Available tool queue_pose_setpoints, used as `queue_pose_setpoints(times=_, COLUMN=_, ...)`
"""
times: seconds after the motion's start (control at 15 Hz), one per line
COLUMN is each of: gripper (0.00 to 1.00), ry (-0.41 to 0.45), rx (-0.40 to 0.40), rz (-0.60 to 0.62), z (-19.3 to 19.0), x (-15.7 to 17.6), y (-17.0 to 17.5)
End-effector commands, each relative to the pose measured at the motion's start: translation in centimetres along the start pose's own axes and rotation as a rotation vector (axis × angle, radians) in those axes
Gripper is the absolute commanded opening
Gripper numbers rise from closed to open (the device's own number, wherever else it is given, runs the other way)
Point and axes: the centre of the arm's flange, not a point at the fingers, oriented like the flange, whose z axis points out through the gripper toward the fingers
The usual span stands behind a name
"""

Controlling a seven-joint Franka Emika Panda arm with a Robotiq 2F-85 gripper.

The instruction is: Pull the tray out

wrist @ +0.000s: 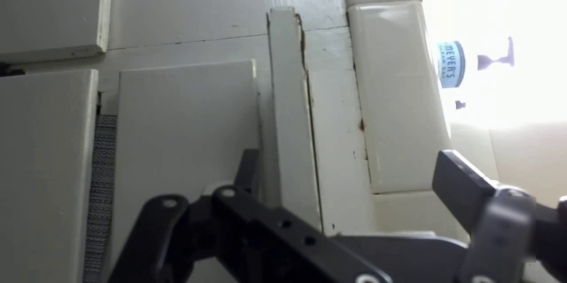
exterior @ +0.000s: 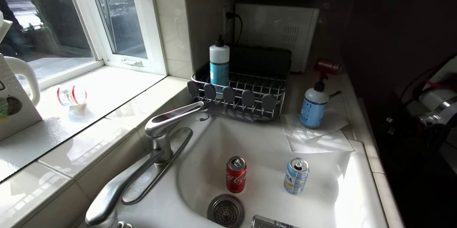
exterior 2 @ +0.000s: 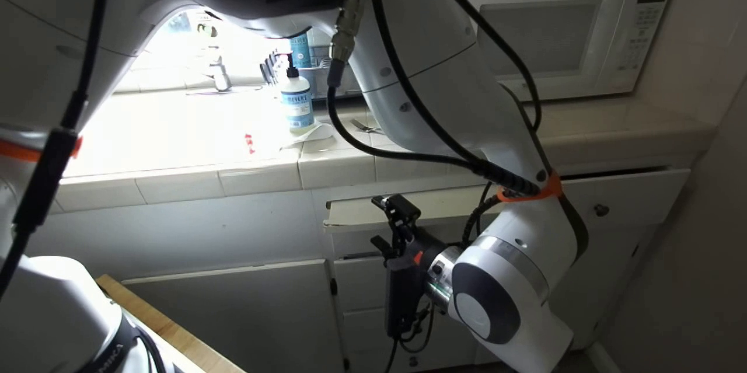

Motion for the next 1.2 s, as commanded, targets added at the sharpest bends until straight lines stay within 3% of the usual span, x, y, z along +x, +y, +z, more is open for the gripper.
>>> queue_pose_setpoints(times=0.0, gripper=1.0, ry=-0.009, rx=0.003, rz=-0.077, z=-0.9, x=0.4, y=2.2)
queue_pose_setpoints(times=0.47, gripper=1.0, ry=0.042, rx=0.054, rz=-0.134, z=1.1, x=0.1, y=2.6)
queue_pose_setpoints(times=0.6, gripper=0.89, ry=0.066, rx=0.068, rz=-0.147, z=1.7, x=0.3, y=2.3)
queue_pose_setpoints(times=0.67, gripper=0.77, ry=0.087, rx=0.069, rz=-0.142, z=2.0, x=0.5, y=2.3)
queue_pose_setpoints(times=0.8, gripper=0.72, ry=0.128, rx=0.075, rz=-0.121, z=2.6, x=0.6, y=2.2)
queue_pose_setpoints(times=0.93, gripper=0.48, ry=0.157, rx=0.081, rz=-0.117, z=3.0, x=0.6, y=2.1)
queue_pose_setpoints(times=1.13, gripper=0.23, ry=0.174, rx=0.093, rz=-0.115, z=3.0, x=0.5, y=1.9)
